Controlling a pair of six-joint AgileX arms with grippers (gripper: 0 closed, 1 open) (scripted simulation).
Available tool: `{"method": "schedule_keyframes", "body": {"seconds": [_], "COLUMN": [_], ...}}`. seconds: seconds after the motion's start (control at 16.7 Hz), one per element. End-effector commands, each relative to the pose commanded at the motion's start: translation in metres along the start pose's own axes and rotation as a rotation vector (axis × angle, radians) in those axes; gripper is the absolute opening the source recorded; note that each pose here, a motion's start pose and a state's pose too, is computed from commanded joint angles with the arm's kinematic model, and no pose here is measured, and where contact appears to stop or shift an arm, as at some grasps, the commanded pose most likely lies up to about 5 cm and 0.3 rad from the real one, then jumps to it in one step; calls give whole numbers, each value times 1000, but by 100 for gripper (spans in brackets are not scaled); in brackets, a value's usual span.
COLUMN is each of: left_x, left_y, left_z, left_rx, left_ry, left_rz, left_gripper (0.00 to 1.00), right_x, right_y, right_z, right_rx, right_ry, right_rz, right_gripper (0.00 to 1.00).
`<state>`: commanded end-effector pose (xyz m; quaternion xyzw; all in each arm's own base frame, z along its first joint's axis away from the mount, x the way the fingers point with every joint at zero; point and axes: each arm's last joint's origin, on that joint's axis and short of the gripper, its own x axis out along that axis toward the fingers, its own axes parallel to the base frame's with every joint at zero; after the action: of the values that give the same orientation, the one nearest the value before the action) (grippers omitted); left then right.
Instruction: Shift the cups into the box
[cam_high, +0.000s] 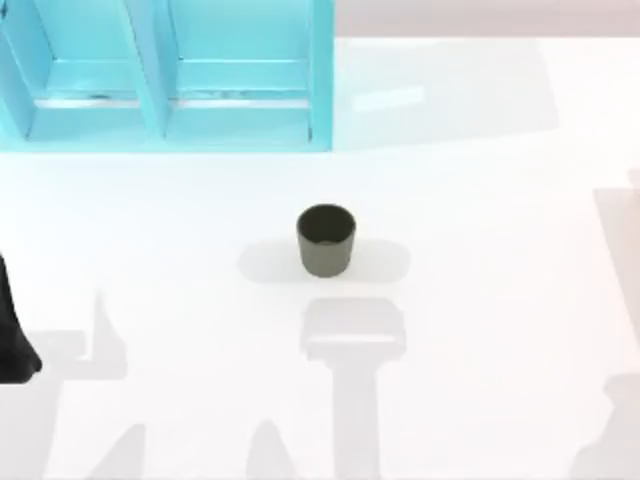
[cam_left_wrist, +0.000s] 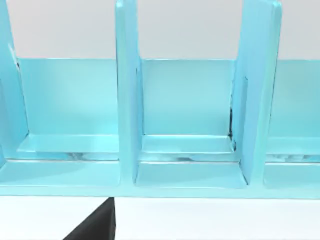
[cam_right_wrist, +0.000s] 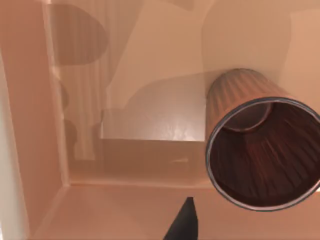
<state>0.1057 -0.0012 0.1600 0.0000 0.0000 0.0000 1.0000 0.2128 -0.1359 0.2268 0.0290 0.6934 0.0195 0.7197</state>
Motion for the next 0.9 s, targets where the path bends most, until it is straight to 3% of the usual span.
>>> {"method": "schedule_keyframes", "body": {"seconds": [0.12,0.18,0.9], "left_x": [0,0,0], "left_y": [0,0,0], "left_z": [0,0,0], "left_rx": [0,0,0], "left_ry": [0,0,0], "left_rz": [0,0,0], "left_gripper": [100,100,100], "right_x": [0,0,-15], "right_y": [0,0,0], "right_z": [0,0,3], "right_rx": [0,0,-6], "right_ry": [0,0,3], "right_rz": [0,0,3], "right_gripper": [98,100,100]}}
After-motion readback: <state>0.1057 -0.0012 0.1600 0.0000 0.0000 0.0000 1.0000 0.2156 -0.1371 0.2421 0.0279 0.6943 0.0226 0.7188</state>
